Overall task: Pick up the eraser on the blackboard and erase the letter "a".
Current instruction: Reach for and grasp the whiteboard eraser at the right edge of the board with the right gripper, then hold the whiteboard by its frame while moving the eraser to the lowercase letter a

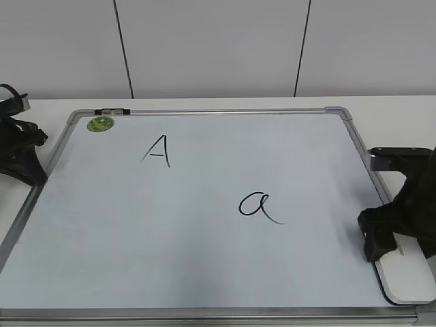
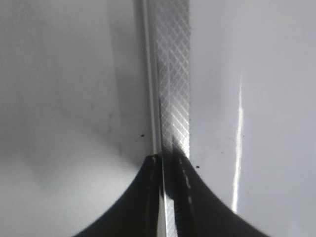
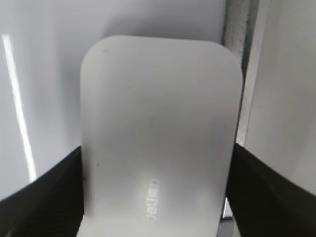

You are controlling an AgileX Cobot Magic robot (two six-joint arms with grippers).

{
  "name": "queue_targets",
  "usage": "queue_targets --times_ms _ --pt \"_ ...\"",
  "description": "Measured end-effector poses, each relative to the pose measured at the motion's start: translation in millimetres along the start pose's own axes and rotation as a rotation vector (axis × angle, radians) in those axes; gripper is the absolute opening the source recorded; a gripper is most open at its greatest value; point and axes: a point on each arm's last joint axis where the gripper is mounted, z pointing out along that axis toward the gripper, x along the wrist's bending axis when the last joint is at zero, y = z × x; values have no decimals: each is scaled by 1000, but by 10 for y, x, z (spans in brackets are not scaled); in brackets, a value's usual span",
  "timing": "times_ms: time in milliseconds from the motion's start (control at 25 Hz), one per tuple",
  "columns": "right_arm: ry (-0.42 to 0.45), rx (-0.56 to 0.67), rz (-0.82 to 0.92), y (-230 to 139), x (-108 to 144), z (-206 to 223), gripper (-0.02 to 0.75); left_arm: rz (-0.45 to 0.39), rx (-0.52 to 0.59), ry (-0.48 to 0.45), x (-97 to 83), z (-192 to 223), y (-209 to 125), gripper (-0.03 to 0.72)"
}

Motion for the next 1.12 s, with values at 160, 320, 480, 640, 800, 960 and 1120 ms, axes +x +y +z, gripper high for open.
queue_targets --times_ms 160,320,480,640,800,960,1120 --pt "0 6 2 -1 0 4 541 0 0 0 0 0 0 35" --pt "0 7 4 3 1 0 531 0 0 0 0 0 0 35" --pt "0 12 4 3 1 -1 531 0 0 0 0 0 0 35" --pt "-1 19 4 2 1 -2 531 0 0 0 0 0 0 35" --pt "-1 30 4 -8 1 -2 530 0 0 0 0 0 0 35" --pt "-2 19 -1 -28 0 -88 530 0 0 0 0 0 0 35" --pt "-5 -22 -10 -16 4 -286 530 1 1 2 1 0 -1 35"
